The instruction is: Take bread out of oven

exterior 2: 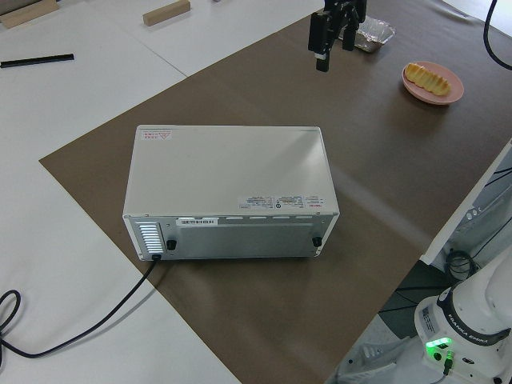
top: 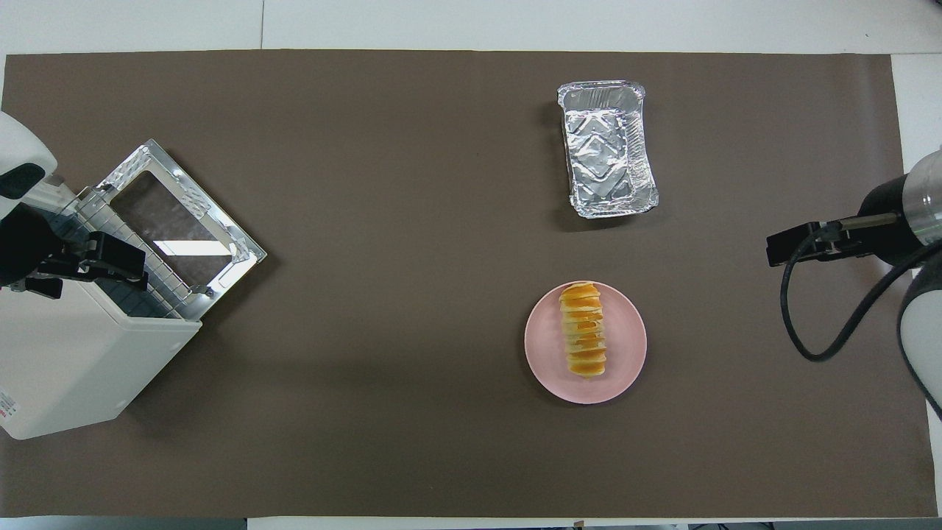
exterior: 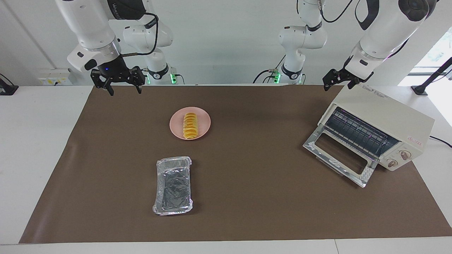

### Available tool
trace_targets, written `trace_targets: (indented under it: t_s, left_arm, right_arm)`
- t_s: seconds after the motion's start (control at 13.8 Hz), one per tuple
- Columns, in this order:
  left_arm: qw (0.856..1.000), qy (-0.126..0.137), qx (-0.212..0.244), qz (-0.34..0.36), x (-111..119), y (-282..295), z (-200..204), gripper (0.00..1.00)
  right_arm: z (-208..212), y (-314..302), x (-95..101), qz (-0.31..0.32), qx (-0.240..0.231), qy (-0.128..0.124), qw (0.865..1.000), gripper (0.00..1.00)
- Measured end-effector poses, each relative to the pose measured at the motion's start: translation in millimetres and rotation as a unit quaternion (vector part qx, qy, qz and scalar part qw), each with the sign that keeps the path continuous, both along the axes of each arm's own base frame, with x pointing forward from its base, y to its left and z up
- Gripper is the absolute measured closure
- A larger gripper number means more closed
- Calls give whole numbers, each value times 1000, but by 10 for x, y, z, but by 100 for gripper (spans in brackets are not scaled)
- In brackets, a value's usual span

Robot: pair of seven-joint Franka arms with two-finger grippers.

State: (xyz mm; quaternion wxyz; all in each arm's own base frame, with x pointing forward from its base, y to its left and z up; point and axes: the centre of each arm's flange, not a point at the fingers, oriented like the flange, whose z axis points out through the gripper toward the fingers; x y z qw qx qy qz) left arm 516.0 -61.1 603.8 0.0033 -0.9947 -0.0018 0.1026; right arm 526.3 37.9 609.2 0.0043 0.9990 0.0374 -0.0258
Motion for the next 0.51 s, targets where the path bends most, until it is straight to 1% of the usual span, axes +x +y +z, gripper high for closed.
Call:
trace_targets:
  t_s: [0.51]
  left_arm:
    - [1000, 0, 0, 0, 0, 0, 0, 0]
  right_arm:
    - [-1, -16, 2, -1, 0, 0, 1000, 0]
